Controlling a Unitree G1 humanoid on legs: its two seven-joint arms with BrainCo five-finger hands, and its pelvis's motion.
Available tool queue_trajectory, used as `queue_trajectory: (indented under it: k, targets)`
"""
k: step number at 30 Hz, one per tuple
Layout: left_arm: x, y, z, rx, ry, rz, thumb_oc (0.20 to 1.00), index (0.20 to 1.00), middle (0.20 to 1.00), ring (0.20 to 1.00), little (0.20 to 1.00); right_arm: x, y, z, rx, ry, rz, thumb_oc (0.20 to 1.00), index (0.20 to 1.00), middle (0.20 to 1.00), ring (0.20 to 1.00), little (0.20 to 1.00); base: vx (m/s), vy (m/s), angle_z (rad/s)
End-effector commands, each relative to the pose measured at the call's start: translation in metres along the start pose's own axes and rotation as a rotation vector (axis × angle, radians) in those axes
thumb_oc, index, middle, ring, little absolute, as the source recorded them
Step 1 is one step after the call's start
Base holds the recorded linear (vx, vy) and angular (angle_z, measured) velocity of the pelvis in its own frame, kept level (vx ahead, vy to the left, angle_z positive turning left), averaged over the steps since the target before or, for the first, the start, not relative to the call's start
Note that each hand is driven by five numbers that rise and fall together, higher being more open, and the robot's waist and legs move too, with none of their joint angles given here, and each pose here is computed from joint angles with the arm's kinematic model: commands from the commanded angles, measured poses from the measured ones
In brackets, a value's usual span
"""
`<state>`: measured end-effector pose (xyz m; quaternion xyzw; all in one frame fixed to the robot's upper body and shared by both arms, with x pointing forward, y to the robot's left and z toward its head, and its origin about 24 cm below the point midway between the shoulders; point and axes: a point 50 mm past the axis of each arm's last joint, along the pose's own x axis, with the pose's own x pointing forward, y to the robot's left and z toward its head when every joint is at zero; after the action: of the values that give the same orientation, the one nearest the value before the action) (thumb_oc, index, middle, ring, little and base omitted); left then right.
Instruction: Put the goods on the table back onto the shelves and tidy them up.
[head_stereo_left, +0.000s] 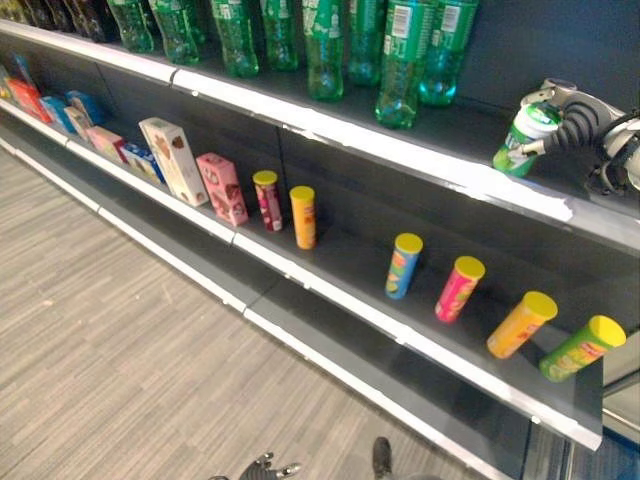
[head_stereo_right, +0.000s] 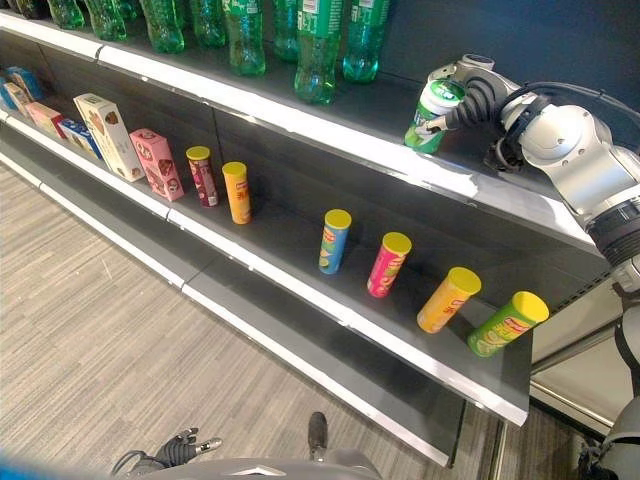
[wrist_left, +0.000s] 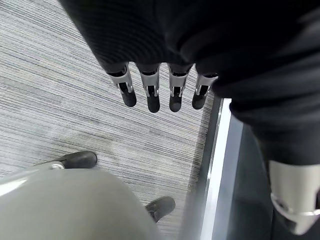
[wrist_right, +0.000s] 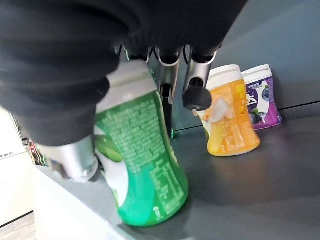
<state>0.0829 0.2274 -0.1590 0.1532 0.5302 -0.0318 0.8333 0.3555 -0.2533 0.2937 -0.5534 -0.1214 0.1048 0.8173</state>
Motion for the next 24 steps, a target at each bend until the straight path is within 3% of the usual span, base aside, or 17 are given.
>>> queue_trajectory:
  k: [1,17,18,19,20,24]
  targets:
    - [0.0023,0.0179,0.0248,0.086,-0.1,0.019,1.0,1.0,1.0,1.0,1.0,-0.0007,-0.0099,-0.0032,-0.038,0.034,0.012,0.2,0.2,0.2,0.2,0.2,0.0,0.0,0.0]
    - [0.0033,0.0212,0.0324,0.094,-0.118,0.02,1.0,1.0,1.0,1.0,1.0,-0.0011,-0.0084,-0.0045,-0.049,0.045,0.03,0.2,0.2,0.2,0.2,0.2,0.0,0.0,0.0]
    - [0.0032,0.0211,0.0319,0.091,-0.118,0.021,1.0,1.0,1.0,1.0,1.0,-0.0007,-0.0082,-0.0036,-0.049,0.042,0.03,0.542,0.542,0.542,0.542,0.542,0.0,0.0,0.0]
    - [0.003,0.0212,0.0314,0.089,-0.117,0.021,1.0,1.0,1.0,1.0,1.0,-0.0005,-0.0084,-0.003,-0.05,0.038,0.029,0.677,0.677,0.677,0.677,0.677,-0.01,0.002,-0.04]
    - [0.003,0.0212,0.0314,0.089,-0.117,0.021,1.0,1.0,1.0,1.0,1.0,-0.0005,-0.0084,-0.0029,-0.05,0.038,0.029,1.0,1.0,1.0,1.0,1.0,-0.01,0.002,-0.05]
    - [0.0024,0.0219,0.0288,0.072,-0.112,0.031,1.0,1.0,1.0,1.0,1.0,-0.0019,-0.018,-0.001,-0.064,0.028,-0.038,1.0,1.0,1.0,1.0,1.0,0.0,0.003,-0.08]
